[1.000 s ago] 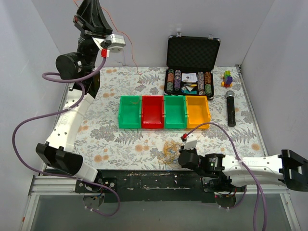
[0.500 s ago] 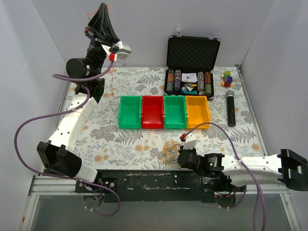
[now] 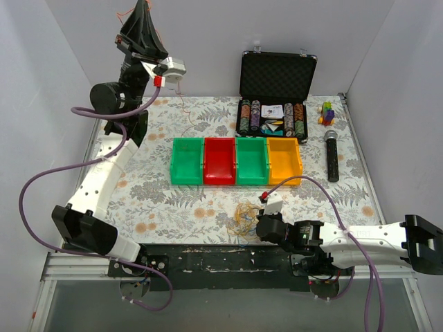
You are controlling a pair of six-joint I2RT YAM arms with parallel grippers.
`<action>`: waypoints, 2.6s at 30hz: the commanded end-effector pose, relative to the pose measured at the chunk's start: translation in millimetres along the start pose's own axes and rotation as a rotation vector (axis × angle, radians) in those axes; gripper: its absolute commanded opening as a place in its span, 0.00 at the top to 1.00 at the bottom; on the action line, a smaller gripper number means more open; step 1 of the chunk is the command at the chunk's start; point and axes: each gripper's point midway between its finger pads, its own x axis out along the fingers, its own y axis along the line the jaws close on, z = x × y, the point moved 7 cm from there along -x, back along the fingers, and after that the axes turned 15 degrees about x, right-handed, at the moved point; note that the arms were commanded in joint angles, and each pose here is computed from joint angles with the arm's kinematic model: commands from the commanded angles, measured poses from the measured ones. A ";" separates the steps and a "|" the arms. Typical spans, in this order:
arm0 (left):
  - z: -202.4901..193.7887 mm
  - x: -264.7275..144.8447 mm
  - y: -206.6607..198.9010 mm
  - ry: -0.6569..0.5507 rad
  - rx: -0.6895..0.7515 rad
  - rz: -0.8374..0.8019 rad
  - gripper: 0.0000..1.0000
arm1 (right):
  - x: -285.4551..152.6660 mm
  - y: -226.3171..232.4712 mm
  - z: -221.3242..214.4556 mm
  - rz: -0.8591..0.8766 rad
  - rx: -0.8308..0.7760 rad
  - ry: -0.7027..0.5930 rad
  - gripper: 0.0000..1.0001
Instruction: Untangle the cables
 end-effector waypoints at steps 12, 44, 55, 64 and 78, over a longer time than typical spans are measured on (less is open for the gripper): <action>-7.9 -69.1 -28.8 0.124 0.041 -0.123 1.00 | -6.0 9.3 9.9 0.022 0.048 -0.033 0.99; -6.3 -275.5 -225.0 0.466 -0.361 -0.752 1.00 | -10.5 5.0 10.1 0.029 0.087 -0.035 0.99; -83.9 -310.5 -234.4 0.790 -0.196 -0.686 1.00 | -15.2 5.5 14.5 0.029 0.100 -0.043 0.99; -50.0 -307.0 -210.9 0.551 -0.342 -0.752 1.00 | -12.2 7.8 13.1 0.020 0.081 -0.036 0.99; 18.2 -330.3 -258.1 0.389 -0.535 -1.101 1.00 | -15.2 5.1 15.6 0.022 0.107 -0.051 0.99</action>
